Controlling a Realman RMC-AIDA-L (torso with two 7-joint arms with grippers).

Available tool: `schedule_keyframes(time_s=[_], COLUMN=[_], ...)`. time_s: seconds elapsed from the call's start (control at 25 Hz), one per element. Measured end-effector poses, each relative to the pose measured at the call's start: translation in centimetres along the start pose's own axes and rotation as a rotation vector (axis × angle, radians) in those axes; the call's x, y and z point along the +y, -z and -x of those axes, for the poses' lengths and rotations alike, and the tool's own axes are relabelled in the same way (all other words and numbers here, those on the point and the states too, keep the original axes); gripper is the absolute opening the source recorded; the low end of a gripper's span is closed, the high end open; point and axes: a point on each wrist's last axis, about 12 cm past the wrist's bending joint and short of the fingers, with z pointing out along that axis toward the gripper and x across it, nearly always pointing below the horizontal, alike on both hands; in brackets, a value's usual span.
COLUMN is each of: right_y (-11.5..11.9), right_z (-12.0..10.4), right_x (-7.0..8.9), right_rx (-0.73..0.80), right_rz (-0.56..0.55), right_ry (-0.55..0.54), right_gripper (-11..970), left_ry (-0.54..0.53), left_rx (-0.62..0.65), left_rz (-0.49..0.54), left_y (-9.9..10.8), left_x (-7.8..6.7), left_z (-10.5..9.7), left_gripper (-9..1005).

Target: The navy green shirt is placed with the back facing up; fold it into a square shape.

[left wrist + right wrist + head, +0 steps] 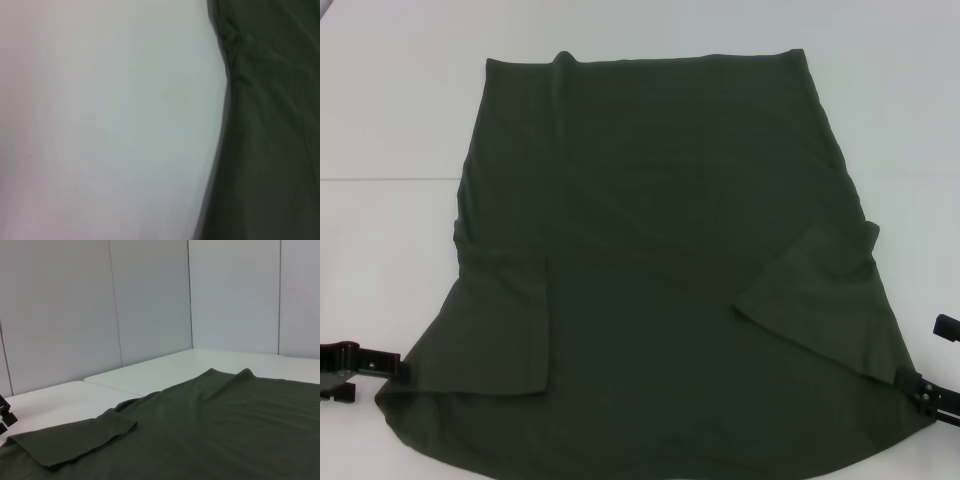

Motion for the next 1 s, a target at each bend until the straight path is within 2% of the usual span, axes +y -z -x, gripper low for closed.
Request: schedule_keyframes(time_s=[1.0], right_y=[-0.21], right_z=[0.13], right_x=[-0.08], right_rx=[0.0], right_rz=[0.004], right_ry=[0.002], right_gripper=[946], left_ry=[0.001], left_rx=[0.023], left_rz=[-0.016], left_y=[-0.88], left_x=[-0.57], left_z=[-0.02], left_gripper=[900])
